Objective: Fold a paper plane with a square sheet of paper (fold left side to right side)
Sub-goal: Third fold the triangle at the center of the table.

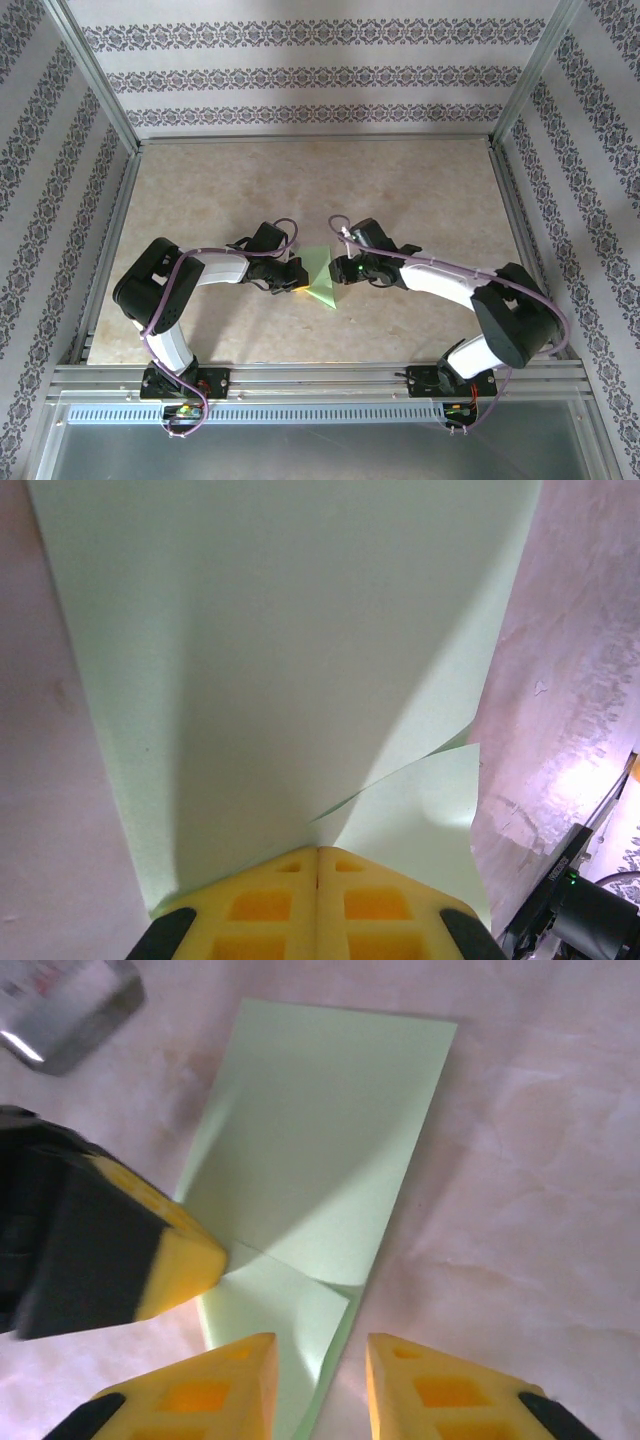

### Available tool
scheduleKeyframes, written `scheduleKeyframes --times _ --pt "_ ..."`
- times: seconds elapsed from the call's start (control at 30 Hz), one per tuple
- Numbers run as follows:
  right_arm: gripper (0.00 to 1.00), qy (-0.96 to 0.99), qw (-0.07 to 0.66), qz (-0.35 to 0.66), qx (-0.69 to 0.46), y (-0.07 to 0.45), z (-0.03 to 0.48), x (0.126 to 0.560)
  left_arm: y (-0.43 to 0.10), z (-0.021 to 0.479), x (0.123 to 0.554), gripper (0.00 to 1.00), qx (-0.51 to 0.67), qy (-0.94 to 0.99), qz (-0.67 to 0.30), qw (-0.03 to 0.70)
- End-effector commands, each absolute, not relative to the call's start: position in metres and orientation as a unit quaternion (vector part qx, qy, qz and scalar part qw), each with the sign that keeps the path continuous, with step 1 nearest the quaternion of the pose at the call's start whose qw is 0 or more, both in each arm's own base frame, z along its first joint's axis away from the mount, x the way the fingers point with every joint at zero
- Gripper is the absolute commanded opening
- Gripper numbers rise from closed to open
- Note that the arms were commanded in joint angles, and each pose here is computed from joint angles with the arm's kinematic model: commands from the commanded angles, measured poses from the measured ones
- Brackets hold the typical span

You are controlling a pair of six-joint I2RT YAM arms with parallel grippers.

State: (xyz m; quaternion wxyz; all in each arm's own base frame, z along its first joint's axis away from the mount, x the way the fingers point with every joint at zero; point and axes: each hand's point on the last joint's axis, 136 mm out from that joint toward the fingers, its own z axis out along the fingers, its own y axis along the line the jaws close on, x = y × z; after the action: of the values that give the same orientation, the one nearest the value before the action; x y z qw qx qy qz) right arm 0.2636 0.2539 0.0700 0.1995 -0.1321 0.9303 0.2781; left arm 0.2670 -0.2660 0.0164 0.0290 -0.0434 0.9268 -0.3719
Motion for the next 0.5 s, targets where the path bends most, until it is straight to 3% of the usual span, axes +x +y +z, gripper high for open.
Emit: scheduleKeyframes --times 0.0,0.17,0.47 --pt "0.21 0.919 0.141 0.354 -0.098 0.262 0.085 0.242 -0.246 -0.015 0.251 0.05 -0.06 0.95 -0.305 0.003" --pt "0.02 0.899 0.05 0.431 -0.067 0.277 0.083 0.208 -0.246 -0.014 0.253 0.05 -0.058 0.951 -0.304 0.006" --pt "0.0 0.894 -0.003 0.446 -0.053 0.285 0.061 0.19 -0.246 -0.014 0.254 0.05 -0.059 0.951 -0.303 0.009"
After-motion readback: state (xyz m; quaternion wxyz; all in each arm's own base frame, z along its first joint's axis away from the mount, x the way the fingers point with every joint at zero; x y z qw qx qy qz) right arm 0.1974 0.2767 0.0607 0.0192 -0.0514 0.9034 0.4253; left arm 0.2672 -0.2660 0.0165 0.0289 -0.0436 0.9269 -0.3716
